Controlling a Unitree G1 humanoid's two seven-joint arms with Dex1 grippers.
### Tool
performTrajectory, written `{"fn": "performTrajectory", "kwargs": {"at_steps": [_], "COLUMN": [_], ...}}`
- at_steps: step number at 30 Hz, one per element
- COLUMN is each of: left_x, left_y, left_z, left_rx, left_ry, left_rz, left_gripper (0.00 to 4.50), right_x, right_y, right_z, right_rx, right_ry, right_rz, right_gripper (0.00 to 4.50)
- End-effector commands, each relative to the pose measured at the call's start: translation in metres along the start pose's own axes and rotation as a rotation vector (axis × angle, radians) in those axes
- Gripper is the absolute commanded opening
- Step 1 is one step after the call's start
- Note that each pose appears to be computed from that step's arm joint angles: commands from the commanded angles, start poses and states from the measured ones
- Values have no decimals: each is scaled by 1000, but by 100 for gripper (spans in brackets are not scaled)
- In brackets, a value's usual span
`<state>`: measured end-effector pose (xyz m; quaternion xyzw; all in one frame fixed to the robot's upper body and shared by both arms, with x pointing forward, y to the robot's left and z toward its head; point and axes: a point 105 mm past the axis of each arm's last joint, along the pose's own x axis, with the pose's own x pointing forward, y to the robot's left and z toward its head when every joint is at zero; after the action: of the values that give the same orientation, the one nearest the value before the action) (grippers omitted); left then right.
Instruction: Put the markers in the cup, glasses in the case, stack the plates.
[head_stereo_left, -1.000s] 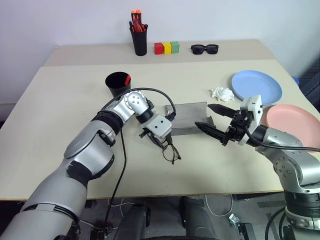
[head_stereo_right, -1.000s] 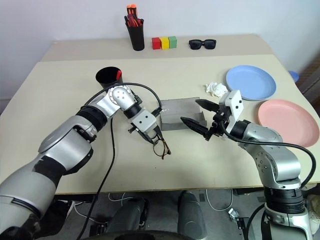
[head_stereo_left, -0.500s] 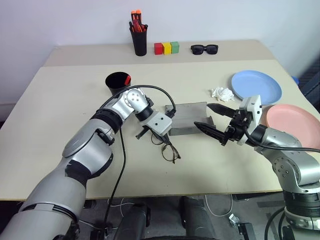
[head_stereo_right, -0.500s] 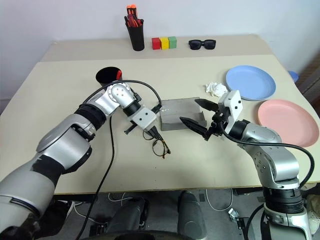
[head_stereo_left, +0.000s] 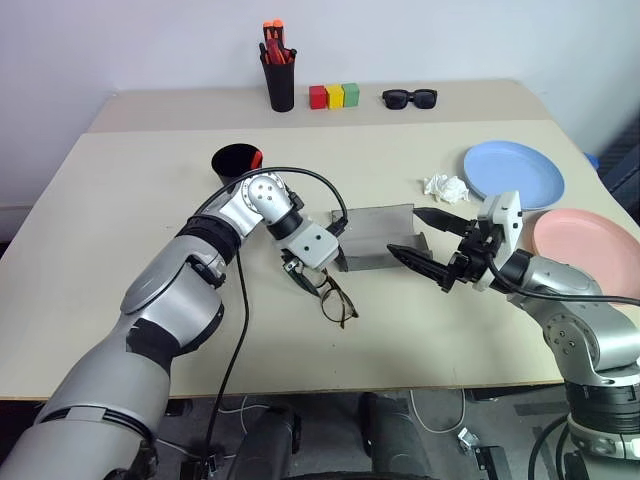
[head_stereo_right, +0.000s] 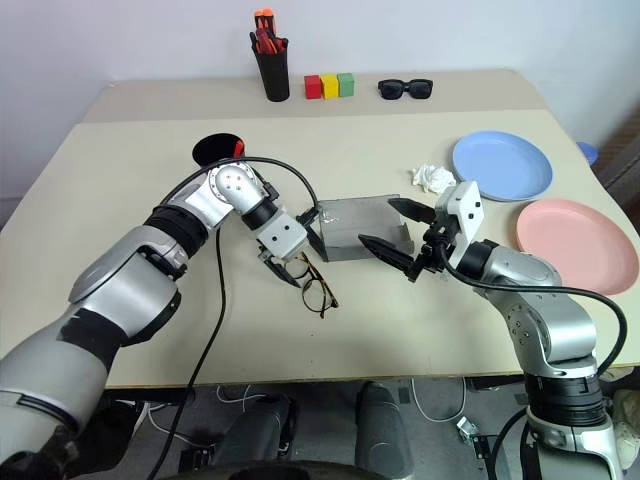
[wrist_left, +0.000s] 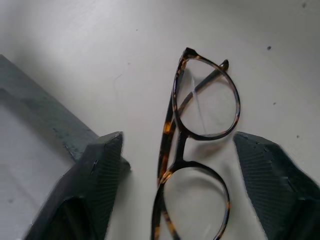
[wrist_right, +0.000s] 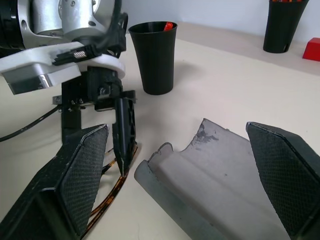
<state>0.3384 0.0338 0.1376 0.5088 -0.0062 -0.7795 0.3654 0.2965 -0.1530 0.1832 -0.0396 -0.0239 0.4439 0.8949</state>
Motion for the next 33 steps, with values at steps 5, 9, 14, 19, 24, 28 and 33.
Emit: {"fn": "performTrajectory", "kwargs": {"at_steps": [5,9,14,19,24,28,33], "left_x": [1,6,7,3,-6,-17,-36], "left_y": [4,3,0,7,19,26,36], "left_z": [3,2,0,4,8,13,24], "left_rx": [92,82,84,50,-40,-125,-258], "left_ry": [26,17,32,0,-45,-87,-174], "left_rz": [-2,3,-12,31,86,118,164], "left_gripper": [338,286,48,6,6,6,6], "right_x": [1,0,1,3,4,5,6], "right_y": [0,0,0,-1,-1,-1,-2], "right_z": [11,11,11,11,11,10,12], "right_rx": [-46,-47,-50,-53,-55,-55,-55], "right_ry": [-37,-36,-37,-40,-39,-36,-43], "right_rz": [1,-3,-4,-4,-3,1,-1], "right_gripper": [450,450,450,450,450,450,450]}}
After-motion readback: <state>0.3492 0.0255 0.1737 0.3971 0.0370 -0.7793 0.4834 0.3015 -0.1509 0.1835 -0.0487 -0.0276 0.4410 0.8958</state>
